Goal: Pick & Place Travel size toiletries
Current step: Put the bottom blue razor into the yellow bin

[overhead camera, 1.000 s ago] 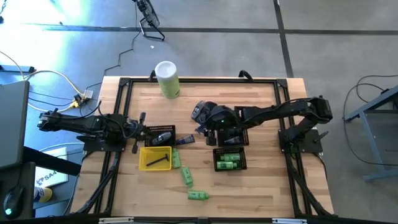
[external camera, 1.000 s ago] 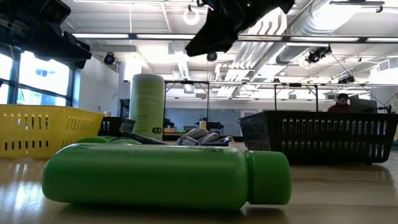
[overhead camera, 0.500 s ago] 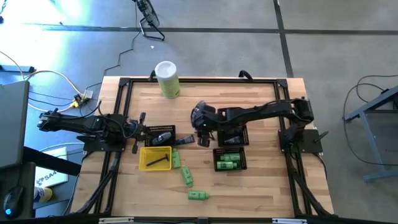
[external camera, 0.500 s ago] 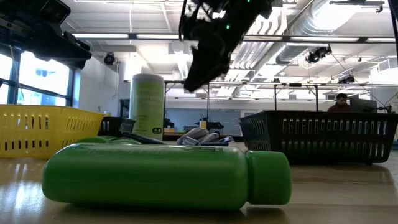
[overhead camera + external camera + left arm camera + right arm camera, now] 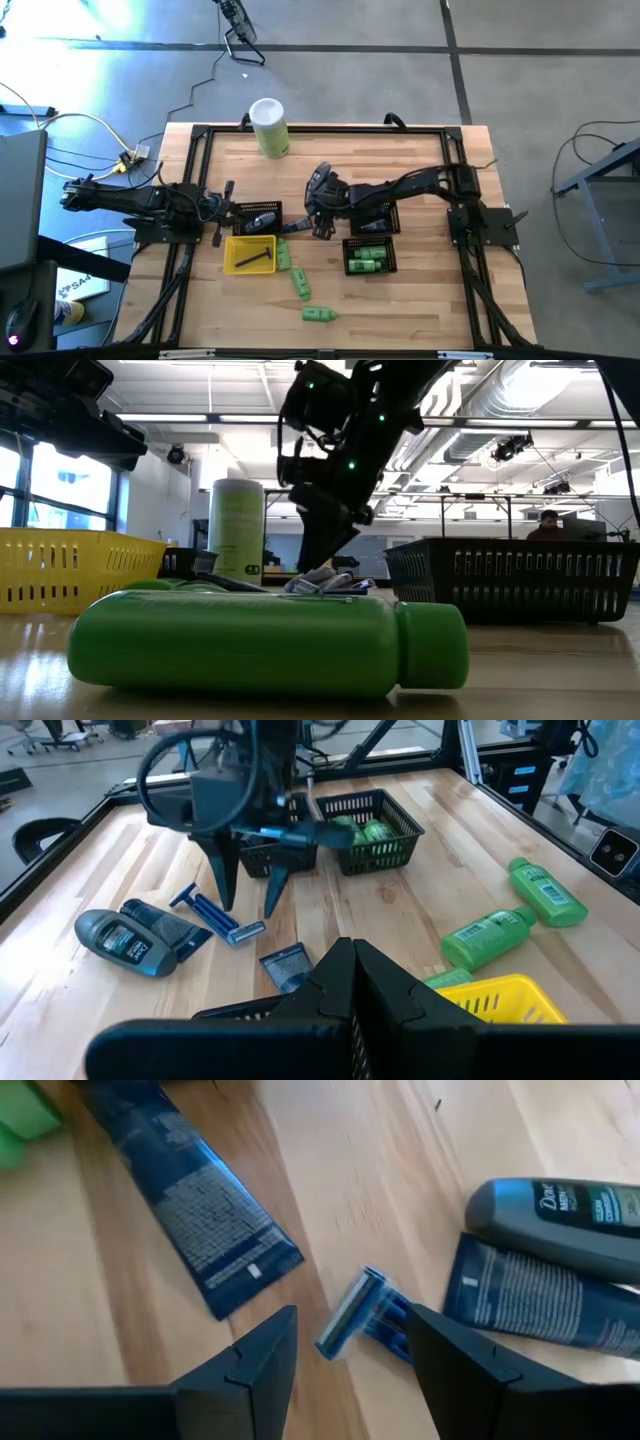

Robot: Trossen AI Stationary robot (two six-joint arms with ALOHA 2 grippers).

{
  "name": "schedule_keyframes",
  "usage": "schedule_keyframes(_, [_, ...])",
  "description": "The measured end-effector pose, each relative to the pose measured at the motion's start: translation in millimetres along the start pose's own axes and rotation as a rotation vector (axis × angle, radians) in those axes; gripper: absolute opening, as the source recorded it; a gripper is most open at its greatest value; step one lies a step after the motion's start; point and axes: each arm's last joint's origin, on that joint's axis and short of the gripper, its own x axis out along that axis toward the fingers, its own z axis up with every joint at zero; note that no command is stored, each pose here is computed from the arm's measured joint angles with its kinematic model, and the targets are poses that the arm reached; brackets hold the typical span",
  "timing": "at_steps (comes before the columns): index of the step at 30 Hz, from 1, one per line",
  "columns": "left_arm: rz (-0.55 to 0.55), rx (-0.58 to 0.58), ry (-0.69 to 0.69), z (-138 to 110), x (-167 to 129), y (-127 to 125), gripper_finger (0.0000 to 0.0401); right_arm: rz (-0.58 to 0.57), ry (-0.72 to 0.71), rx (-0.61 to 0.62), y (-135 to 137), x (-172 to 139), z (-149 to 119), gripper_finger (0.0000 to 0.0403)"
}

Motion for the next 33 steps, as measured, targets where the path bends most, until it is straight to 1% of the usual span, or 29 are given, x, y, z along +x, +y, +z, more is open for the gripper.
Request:
schedule_keyframes(3, [0.0,0.0,0.0,0.0,0.0,0.0,0.0,-0.006,-0.011,0.004,1.0,5.0,-0.2,0.018])
schedule_keyframes(13, [0.0,0.0,0.0,0.0,0.0,0.0,0.0,-0.015,-0.039,0.039,1.4,6.2,1.9,0.018])
schedule_keyframes(18, [0.0,-0.001,-0.001,0.0,0.0,0.0,0.0,-0.066,-0.016,0.03,3.4,23.4,-6.1,0.018])
schedule_keyframes(20, [0.0,-0.002,0.001,-0.1,0.0,0.0,0.0,-0.076,-0.001,0.026,3.3,25.7,-8.4,0.018])
schedule_keyframes(25, [0.0,-0.003,-0.001,0.0,0.0,0.0,0.0,-0.096,-0.016,0.028,4.2,32.1,-8.9,0.0179])
schedule_keyframes(27, [0.0,-0.003,0.001,-0.1,0.0,0.0,0.0,-0.094,-0.018,0.029,4.2,31.8,-8.6,0.0172])
schedule_keyframes(29, [0.0,-0.003,0.001,-0.1,0.0,0.0,0.0,-0.096,-0.015,0.028,4.1,32.0,-9.2,0.0156])
schedule_keyframes(33, [0.0,-0.003,0.001,-0.1,0.0,0.0,0.0,-0.091,-0.015,0.029,4.2,32.0,-9.0,0.0109])
